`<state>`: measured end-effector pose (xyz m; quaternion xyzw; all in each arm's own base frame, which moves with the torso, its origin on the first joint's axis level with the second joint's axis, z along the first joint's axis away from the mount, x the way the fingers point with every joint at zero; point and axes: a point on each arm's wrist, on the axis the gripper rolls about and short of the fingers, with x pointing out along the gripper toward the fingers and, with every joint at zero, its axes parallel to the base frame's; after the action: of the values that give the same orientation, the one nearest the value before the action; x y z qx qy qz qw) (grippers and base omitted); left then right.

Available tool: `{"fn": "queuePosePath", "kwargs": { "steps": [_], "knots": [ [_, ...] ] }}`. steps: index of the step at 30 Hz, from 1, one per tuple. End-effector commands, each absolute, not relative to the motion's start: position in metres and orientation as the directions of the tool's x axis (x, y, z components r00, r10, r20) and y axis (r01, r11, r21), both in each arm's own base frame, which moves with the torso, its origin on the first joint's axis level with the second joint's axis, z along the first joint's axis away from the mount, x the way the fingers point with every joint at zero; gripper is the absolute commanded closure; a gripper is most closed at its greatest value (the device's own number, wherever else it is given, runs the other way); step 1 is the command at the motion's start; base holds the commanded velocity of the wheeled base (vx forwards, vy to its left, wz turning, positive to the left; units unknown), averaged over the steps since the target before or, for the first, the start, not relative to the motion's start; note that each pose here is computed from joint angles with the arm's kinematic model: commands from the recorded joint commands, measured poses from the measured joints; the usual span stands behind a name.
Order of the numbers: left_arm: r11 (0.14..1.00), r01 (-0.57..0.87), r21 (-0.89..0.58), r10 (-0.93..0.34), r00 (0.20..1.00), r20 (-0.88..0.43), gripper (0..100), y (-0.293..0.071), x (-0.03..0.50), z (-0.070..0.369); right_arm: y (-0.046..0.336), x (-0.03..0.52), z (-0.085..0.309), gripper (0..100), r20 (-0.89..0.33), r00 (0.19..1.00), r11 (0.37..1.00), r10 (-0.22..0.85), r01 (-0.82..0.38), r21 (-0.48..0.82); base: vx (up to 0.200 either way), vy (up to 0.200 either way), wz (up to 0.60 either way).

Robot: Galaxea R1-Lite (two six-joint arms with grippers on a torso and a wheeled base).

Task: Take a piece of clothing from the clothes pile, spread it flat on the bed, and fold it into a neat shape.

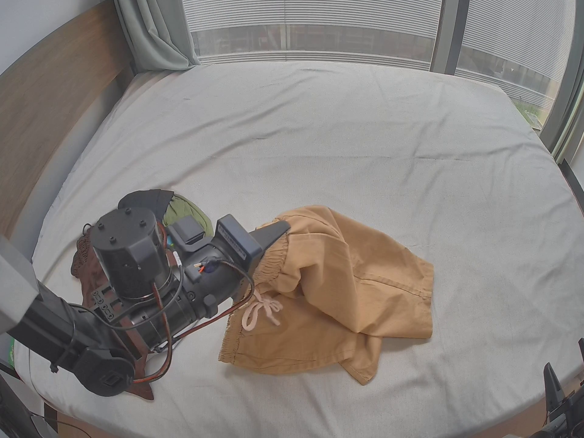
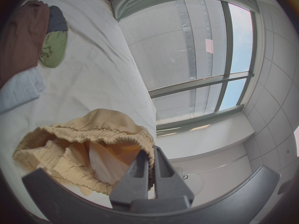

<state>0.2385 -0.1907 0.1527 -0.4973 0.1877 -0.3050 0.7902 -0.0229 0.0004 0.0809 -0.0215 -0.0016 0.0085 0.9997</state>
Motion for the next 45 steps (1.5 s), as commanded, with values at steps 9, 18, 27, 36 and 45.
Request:
{"fn": "queuePosePath", "kwargs": {
  "steps": [9,18,27,36,45],
  "knots": [
    [0.439,0.28,-0.854,-0.593,0.804,-0.041,100,-0.154,0.237,0.125,0.0,-0.023,0.076,0,0.002,1.0,0.999,0.017,-0.017,-0.044,0.0,0.0,0.0],
    [0.469,0.241,-0.849,-0.495,0.868,-0.028,100,-0.123,0.247,0.121,0.0,-0.023,0.076,0,0.002,1.0,0.999,0.017,-0.017,-0.044,0.0,0.0,0.0],
    [0.499,0.239,-0.833,-0.459,0.888,-0.02,100,-0.091,0.254,0.115,0.0,-0.023,0.076,0,0.002,1.0,0.999,0.018,-0.018,-0.043,0.0,0.0,0.0],
    [0.57,0.227,-0.789,-0.506,0.854,-0.119,100,-0.072,0.249,0.089,0.0,-0.023,0.076,0,0.002,1.0,0.999,0.015,-0.015,-0.038,0.0,0.0,0.0],
    [0.704,0.228,-0.672,-0.463,0.865,-0.191,100,-0.065,0.266,0.065,0.0,-0.023,0.076,0,0.002,1.0,0.999,0.017,-0.017,-0.043,0.0,0.0,0.0]
  ]
}}
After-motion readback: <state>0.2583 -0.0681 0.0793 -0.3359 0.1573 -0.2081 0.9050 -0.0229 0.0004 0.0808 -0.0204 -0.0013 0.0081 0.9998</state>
